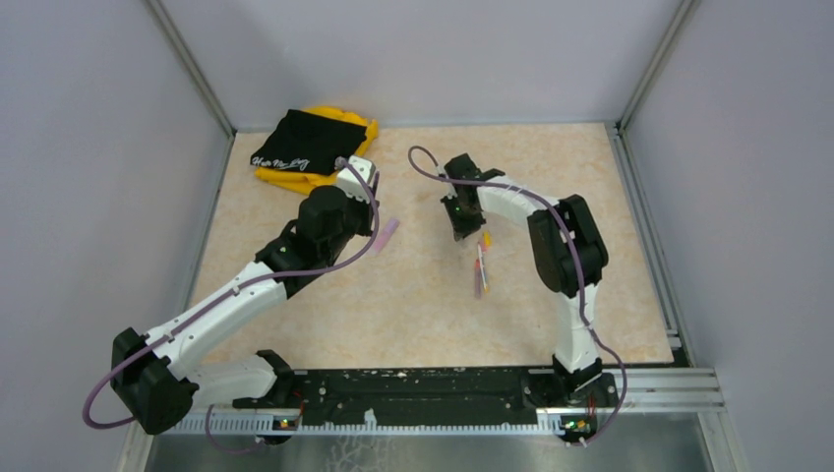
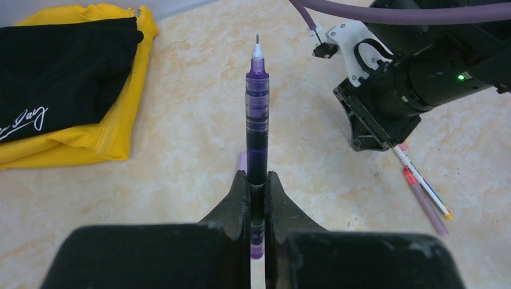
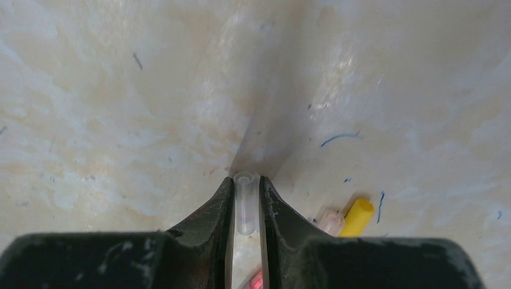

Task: Insert the pens into the pen caps

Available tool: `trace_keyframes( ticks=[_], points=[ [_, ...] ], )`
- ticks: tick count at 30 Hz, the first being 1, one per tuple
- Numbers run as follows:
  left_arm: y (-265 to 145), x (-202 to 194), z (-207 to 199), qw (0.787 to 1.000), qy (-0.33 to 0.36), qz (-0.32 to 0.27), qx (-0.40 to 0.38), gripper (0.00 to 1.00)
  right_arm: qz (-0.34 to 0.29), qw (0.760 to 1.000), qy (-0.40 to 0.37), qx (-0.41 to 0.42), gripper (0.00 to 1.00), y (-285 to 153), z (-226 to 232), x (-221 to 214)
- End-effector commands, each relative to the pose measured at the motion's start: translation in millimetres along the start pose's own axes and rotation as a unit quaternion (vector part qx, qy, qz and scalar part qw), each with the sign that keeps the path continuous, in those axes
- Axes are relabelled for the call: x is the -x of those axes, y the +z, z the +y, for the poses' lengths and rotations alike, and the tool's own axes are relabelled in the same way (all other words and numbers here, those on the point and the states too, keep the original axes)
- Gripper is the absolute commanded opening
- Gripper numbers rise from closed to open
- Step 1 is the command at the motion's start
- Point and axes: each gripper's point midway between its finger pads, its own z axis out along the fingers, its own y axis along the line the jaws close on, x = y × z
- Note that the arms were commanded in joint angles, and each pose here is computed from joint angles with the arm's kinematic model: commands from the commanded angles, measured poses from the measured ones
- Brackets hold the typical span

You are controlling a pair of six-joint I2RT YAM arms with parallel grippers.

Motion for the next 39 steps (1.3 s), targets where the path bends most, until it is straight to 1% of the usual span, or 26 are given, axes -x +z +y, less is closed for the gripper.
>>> trace_keyframes(
  ticks=[1,4,8,12,16,22,25,27,33,39],
  points=[
    [-0.1,11.7,0.8,1.0,-0.009,-0.02,0.0,0.0,-0.056,0.997,-0.002,0.055,0.09,-39.9,27.2,7.4],
    [-0.3,11.2,1.5,1.0,-0.008,-0.019,0.002,0.0,-0.07,0.996,-0.007,0.056,0.09,-56.5,35.7,-4.2],
    [-0.1,10.8,2.5,1.0,-0.009,-0.02,0.005,0.0,-0.075,0.996,-0.019,0.047,0.09,-70.4,50.3,-31.1],
    [-0.5,12.7,5.1,1.0,-0.01,-0.025,0.012,0.0,-0.083,0.994,-0.003,0.064,0.09,-80.3,66.7,-56.9],
    [-3.5,16.0,9.4,0.999,-0.017,-0.037,0.022,0.0,-0.082,0.994,0.014,0.073,0.09,-81.0,81.8,-80.4],
    [-7.4,16.2,15.0,0.998,-0.025,-0.044,0.035,0.0,-0.074,0.997,0.008,0.032,0.1,-72.2,95.3,-102.8],
    [-9.6,17.8,17.6,0.998,-0.026,-0.047,0.04,0.0,-0.063,0.998,0.001,0.005,0.11,-64.5,92.9,-110.7],
    [-11.1,24.9,19.9,0.996,-0.032,-0.063,0.046,0.0,-0.055,0.998,-0.003,-0.007,0.11,-60.4,90.9,-114.5],
    [-19.0,30.3,30.7,0.994,-0.036,-0.078,0.07,0.0,-0.027,0.999,-0.011,-0.021,0.12,-46.9,88.3,-126.5],
    [-21.3,31.1,34.3,0.993,-0.038,-0.083,0.079,0.0,-0.01,1.0,-0.013,-0.01,0.14,-41.5,94.0,-132.0]
  ],
)
